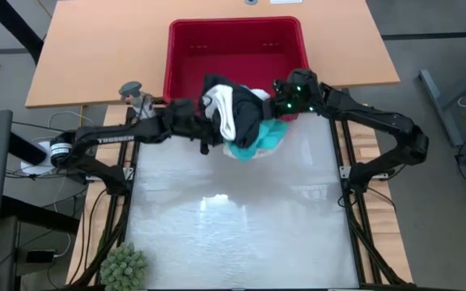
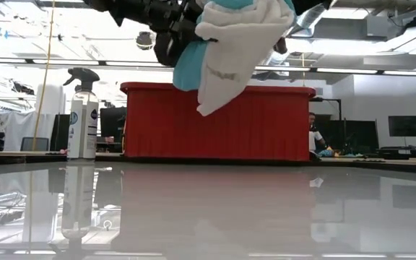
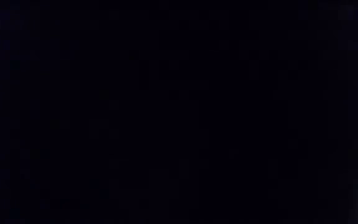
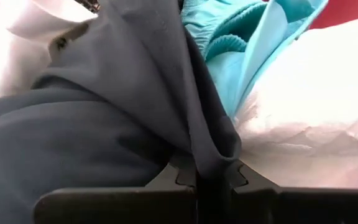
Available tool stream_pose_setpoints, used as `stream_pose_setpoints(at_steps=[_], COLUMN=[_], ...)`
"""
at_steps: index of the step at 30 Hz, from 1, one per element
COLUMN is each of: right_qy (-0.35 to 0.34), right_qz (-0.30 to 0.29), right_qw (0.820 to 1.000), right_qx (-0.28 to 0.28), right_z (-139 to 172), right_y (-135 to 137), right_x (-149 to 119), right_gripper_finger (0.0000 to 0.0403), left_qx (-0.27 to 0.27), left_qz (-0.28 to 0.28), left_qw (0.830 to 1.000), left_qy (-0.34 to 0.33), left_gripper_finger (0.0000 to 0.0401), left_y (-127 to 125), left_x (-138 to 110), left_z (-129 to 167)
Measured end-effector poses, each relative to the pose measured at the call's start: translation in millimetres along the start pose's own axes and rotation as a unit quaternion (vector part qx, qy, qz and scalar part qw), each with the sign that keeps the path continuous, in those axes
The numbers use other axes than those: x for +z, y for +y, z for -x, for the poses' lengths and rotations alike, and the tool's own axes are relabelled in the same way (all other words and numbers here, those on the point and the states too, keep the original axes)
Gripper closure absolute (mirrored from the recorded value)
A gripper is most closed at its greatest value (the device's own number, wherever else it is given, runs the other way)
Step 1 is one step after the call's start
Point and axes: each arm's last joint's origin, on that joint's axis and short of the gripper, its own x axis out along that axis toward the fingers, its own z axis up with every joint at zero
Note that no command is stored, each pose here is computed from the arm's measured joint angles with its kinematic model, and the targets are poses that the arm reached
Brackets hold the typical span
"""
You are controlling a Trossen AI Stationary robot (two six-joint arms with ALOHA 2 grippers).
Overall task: Fold Laundry from Bin
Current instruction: Put the stacked clothes into the red bin
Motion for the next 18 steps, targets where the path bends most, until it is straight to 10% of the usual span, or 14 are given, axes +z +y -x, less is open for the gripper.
stream_pose_setpoints(at_steps=[10, 18], right_qy=[-0.036, -0.071], right_qz=[0.061, 0.084], right_qw=[0.997, 0.993], right_qx=[0.016, 0.044], right_z=[-9.8, -30.2], right_y=[5.4, -12.0], right_x=[66.5, 137.1], right_gripper_finger=[0.0368, 0.0368], left_qx=[0.039, 0.006], left_qz=[-0.084, -0.085], left_qw=[0.993, 0.983], left_qy=[-0.071, -0.16], left_gripper_finger=[0.0344, 0.0344], left_y=[-77.9, -84.9], left_x=[46.2, 102.4], left_z=[50.3, 76.7])
